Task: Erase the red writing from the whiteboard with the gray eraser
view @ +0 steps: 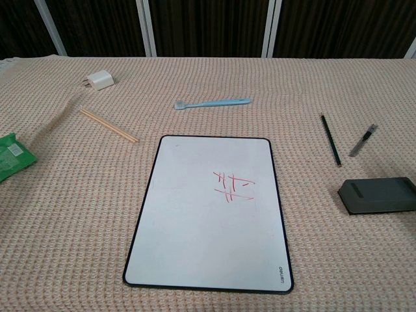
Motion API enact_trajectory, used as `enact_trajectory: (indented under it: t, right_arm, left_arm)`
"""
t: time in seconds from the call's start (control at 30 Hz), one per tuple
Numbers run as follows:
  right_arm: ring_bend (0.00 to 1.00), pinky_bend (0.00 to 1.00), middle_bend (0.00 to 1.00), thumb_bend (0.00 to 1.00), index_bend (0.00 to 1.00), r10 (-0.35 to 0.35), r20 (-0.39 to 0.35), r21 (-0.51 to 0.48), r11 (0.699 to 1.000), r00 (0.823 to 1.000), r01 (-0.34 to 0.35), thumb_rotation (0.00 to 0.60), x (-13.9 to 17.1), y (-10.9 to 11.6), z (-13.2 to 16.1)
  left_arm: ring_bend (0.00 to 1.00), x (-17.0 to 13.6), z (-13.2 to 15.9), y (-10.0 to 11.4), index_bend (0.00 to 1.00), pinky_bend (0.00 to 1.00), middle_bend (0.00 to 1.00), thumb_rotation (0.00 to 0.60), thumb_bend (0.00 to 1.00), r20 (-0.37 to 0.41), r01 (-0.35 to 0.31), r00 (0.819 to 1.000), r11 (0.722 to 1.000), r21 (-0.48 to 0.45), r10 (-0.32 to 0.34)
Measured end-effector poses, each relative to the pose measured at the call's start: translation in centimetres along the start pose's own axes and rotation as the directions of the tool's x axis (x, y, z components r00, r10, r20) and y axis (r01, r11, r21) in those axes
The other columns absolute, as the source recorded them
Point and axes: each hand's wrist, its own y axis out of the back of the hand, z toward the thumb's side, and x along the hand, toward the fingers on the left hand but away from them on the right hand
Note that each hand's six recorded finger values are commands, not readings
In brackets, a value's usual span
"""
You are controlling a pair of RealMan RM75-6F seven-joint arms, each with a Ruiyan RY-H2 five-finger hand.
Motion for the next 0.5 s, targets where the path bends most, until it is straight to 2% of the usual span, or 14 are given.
enact_trajectory:
  t: [0.23,0.5]
  right_arm:
    - [0.12,0.19,0.15,0.11,0.11,0.124,-0.119,0.026,0.992,0.985,-0.122,0.600,-2.3,-1.7,2.0]
    - [0.21,0.22,0.23,0.16,0.20,0.182,-0.168,0.066,0.983,0.969,-0.174,0.600,-4.6,-3.1,3.3]
  left_arm:
    - [0.00,0.0,-0.1,0.0,0.15,0.00,0.01,0.600,0.48,0.001,0.001,1.000,1.000,0.004,-0.001]
    - [0.00,0.1,-0.1,-0.1,0.15,0.00,0.01,0.600,0.48,0.000,0.002,1.000,1.000,0.011,-0.002]
